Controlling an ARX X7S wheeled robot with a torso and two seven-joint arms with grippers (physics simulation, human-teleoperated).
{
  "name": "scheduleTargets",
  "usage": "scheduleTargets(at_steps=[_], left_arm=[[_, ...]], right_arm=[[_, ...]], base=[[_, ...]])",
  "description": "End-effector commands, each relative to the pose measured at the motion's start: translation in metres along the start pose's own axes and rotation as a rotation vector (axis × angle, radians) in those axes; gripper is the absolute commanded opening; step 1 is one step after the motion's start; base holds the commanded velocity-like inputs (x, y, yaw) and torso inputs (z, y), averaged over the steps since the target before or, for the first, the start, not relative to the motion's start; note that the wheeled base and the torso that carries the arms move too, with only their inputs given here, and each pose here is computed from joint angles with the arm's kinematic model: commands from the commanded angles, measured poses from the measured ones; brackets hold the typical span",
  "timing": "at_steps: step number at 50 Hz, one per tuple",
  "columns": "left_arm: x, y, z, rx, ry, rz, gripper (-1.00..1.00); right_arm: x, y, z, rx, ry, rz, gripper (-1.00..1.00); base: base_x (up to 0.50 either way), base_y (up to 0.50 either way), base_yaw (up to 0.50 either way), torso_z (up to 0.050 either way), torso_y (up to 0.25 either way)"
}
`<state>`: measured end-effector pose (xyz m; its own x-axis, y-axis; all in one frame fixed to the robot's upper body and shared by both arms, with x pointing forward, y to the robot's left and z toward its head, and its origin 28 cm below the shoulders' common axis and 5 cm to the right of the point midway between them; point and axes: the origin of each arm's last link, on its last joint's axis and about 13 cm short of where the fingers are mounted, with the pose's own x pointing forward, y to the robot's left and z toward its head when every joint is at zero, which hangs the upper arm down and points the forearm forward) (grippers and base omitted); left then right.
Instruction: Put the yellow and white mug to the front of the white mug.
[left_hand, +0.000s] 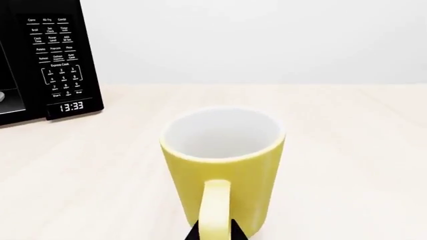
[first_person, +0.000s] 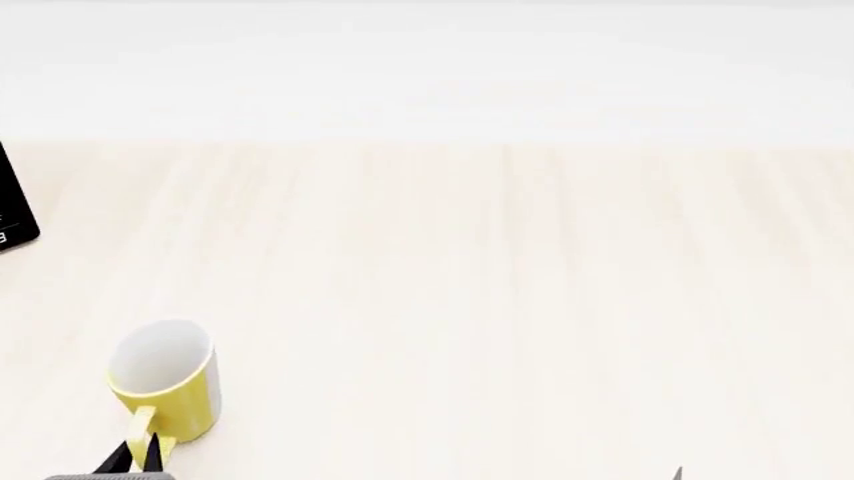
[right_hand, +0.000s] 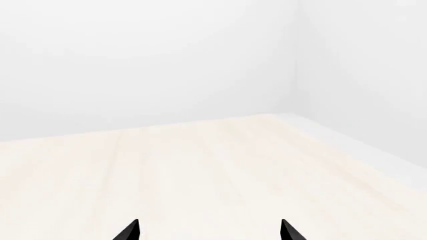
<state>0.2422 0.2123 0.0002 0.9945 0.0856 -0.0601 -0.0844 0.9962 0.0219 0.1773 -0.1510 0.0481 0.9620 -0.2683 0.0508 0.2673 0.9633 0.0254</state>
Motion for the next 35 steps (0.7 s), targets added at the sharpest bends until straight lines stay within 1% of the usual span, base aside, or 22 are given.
scheduleTargets(at_steps=[1,19,28,31,32,33,34,35], left_arm=[[-0.001,0.0,-0.001,-0.014,-0.006,-0.019,-1.0],[-0.01,0.005,0.016,-0.066,-0.054,-0.033,-1.0],[-0.015,0.008,0.036,-0.074,-0.112,-0.055,-1.0],[-0.013,0.008,0.04,-0.065,-0.127,-0.075,-1.0],[-0.012,0.008,0.041,-0.089,-0.124,-0.093,-1.0],[-0.01,0.009,0.042,-0.082,-0.125,-0.09,-1.0],[-0.005,0.009,0.041,-0.044,-0.143,-0.092,-1.0],[-0.003,0.01,0.043,-0.069,-0.132,-0.12,-1.0]], right_arm=[[0.0,0.0,0.0,0.0,0.001,-0.004,1.0],[-0.001,0.0,0.001,0.002,-0.001,-0.006,1.0],[-0.001,0.0,0.001,0.002,-0.003,-0.005,1.0],[-0.001,0.0,0.001,0.003,-0.003,-0.005,1.0],[-0.001,0.0,0.001,0.003,-0.003,-0.003,1.0],[-0.001,0.0,0.001,0.003,-0.002,-0.003,1.0],[-0.001,0.0,0.0,0.004,-0.001,-0.003,1.0],[0.0,0.0,0.0,0.002,-0.001,-0.003,1.0]], base=[[0.0,0.0,0.0,0.0,0.0],[0.0,0.0,0.0,0.0,0.0],[0.0,0.0,0.0,0.0,0.0],[0.0,0.0,0.0,0.0,0.0],[0.0,0.0,0.0,0.0,0.0],[0.0,0.0,0.0,0.0,0.0],[0.0,0.0,0.0,0.0,0.0],[0.0,0.0,0.0,0.0,0.0]])
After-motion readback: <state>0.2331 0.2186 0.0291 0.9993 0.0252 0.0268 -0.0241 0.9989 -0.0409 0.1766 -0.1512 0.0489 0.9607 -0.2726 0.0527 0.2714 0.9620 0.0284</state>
